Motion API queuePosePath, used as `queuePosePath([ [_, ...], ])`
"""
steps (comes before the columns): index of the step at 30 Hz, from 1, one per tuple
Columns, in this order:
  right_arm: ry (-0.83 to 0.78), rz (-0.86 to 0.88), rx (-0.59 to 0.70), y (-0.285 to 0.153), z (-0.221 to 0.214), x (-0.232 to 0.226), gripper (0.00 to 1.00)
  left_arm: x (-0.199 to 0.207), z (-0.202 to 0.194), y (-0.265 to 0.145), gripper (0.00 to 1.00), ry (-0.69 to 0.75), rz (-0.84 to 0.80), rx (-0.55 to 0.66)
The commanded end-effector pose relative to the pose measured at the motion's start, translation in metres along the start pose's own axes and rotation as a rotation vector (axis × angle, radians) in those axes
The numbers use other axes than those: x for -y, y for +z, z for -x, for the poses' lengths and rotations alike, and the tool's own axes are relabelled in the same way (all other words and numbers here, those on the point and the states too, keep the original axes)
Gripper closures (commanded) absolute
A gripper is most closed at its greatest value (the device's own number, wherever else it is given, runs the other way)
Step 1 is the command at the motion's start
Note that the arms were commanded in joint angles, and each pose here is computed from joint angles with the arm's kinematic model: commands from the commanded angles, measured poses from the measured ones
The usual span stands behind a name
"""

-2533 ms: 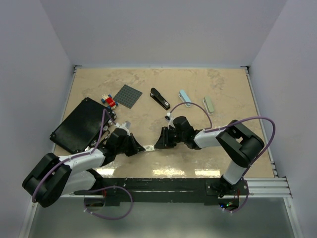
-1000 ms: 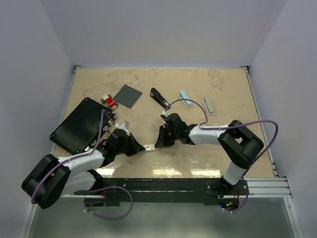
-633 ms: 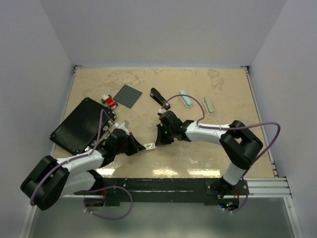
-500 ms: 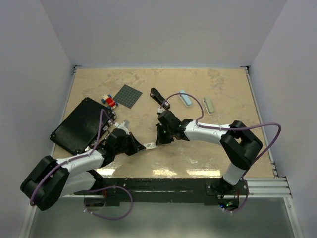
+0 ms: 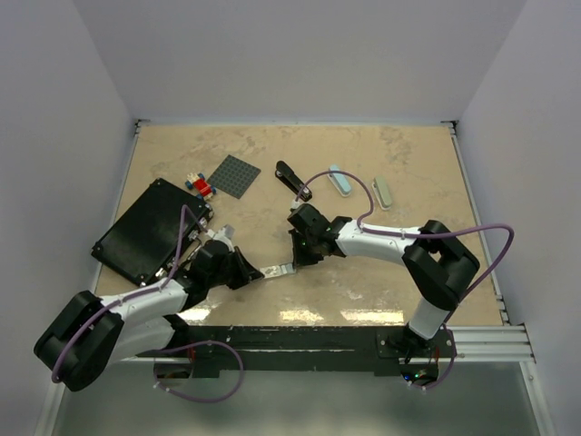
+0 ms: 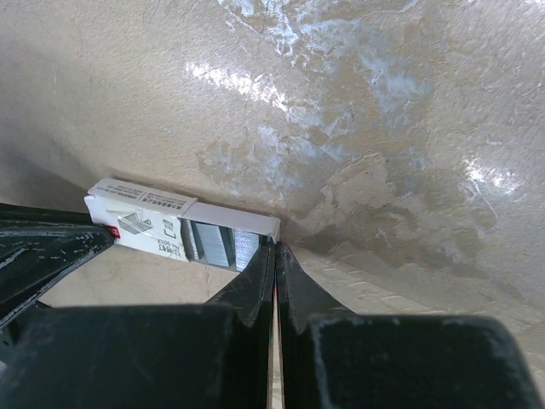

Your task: Load the staples into the stapler

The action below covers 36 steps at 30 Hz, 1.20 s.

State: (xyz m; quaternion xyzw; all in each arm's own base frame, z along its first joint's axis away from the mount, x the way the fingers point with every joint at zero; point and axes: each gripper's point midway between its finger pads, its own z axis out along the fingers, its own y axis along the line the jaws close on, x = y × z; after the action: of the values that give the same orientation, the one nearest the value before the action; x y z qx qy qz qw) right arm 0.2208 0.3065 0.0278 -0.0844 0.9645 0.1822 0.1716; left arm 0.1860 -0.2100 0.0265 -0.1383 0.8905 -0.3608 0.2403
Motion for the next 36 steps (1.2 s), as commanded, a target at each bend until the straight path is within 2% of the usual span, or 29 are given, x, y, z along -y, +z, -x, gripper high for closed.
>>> queuePosePath([
  [1,-0.009,-0.025,0.009,0.001,0.001,0.005,1.0,-0.001,0.002,-0.002,1.0,-0.005,0.001,0.026],
  [15,-0.009,-0.035,0.002,-0.004,-0.006,0.012,1.0,-0.023,0.005,-0.013,1.0,0.009,0.097,0.07],
  [30,-0.075,-0.048,0.02,-0.012,-0.001,0.008,1.0,-0.045,0.034,-0.023,1.0,-0.035,0.201,0.198],
  [36,-0.117,-0.044,0.007,-0.009,-0.005,-0.004,0.96,-0.044,0.045,-0.024,0.94,-0.03,0.203,0.228],
])
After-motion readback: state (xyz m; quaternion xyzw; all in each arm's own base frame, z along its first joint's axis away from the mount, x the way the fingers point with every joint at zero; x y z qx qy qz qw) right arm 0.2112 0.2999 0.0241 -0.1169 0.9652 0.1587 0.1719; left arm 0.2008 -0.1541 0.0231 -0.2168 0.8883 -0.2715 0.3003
